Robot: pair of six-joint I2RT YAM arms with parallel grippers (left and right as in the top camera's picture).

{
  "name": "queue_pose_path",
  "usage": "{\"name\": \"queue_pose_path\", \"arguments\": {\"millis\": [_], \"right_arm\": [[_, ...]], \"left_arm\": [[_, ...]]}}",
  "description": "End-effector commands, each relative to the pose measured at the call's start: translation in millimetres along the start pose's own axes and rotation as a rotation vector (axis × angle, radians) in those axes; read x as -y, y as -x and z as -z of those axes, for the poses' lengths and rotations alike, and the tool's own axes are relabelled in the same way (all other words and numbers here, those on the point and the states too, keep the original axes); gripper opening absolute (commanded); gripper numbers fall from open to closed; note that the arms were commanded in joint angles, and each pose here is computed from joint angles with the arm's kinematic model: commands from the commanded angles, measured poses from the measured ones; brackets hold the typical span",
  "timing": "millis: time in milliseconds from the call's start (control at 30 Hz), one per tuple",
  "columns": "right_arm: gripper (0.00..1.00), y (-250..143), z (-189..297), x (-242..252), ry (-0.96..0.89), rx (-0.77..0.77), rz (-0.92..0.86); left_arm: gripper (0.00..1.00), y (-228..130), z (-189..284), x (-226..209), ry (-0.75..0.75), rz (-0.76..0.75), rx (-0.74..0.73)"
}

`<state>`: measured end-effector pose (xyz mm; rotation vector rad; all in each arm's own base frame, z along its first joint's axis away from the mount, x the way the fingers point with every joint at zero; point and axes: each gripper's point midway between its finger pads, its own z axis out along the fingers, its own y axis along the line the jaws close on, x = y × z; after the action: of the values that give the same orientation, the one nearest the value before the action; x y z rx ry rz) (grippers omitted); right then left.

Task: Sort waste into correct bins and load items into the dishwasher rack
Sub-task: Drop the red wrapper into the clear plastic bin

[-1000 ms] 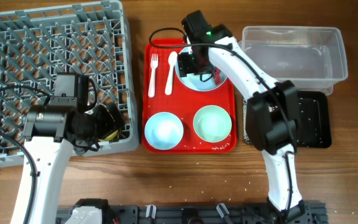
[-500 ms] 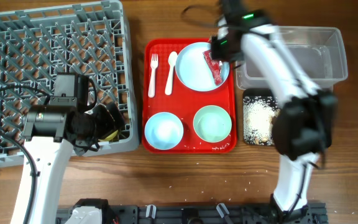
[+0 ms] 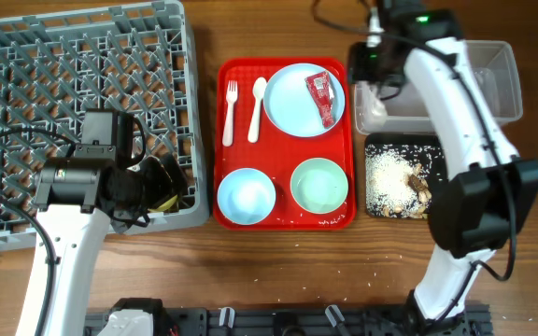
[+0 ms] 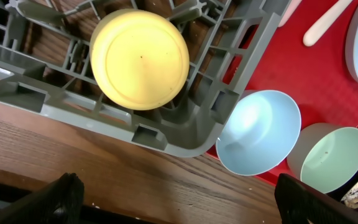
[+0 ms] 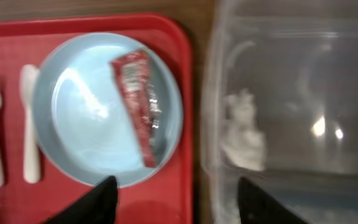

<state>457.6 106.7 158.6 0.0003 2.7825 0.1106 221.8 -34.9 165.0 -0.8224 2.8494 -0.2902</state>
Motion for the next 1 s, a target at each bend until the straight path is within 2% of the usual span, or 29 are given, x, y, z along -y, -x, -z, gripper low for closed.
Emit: {"name": "queue_pose_path", "arguments": {"millis": [0, 33, 100, 233, 333, 367, 467, 600, 633, 733, 867, 967], "right_arm": [[0.57, 2.2, -9.5, -46.5, -0.001, 0.055, 0.126], [0.65, 5.5, -19.6, -54.6, -0.049, 0.082, 0.154], [0.69, 11.0, -43.1, -57.5, -0.153, 0.117, 0.182], [0.68, -8.4, -102.7, -39.6, -0.208, 0.001, 0.158], [0.68, -24.6, -130.0, -33.2, -0.209, -0.076, 0.157], [0.65, -29.5, -137.8, -31.8, -0.213, -0.095, 0.159], [0.45, -46.8, -143.7, -51.4, -0.087, -0.172, 0.160], [0.33, -70.2, -155.7, -48.9, -0.098, -0.260, 0.045], [0.20, -76.4, -157.6, -49.7, -0.090, -0.287, 0.043], [0.05, -70.3, -139.8, -61.5, -0.025, -0.278, 0.043], [0.04, -25.9, -66.6, -61.2, 0.034, -0.103, 0.016], [0.04, 4.5, -10.8, -10.3, 0.029, 0.007, -0.100]], "left_arm": [[1.00, 0.1, 0.6, 0.6, -0.007, -0.007, -0.003], [1.00, 0.1, 0.6, 0.6, -0.007, -0.007, -0.003], [1.00, 0.1, 0.6, 0.6, -0.007, -0.007, -0.003], [1.00, 0.1, 0.6, 0.6, -0.007, -0.007, -0.003], [1.00, 0.1, 0.6, 0.6, -0.007, -0.007, -0.003], [1.00, 0.0, 0.5, 0.5, -0.007, -0.007, -0.003], [1.00, 0.1, 0.6, 0.6, -0.007, -0.007, -0.003], [1.00, 0.1, 0.6, 0.6, -0.007, -0.007, -0.003], [1.00, 0.1, 0.6, 0.6, -0.007, -0.007, -0.003], [1.00, 0.1, 0.6, 0.6, -0.007, -0.007, -0.003], [1.00, 0.1, 0.6, 0.6, -0.007, -0.007, -0.003], [1.00, 0.0, 0.5, 0.5, -0.007, -0.007, -0.003]]}}
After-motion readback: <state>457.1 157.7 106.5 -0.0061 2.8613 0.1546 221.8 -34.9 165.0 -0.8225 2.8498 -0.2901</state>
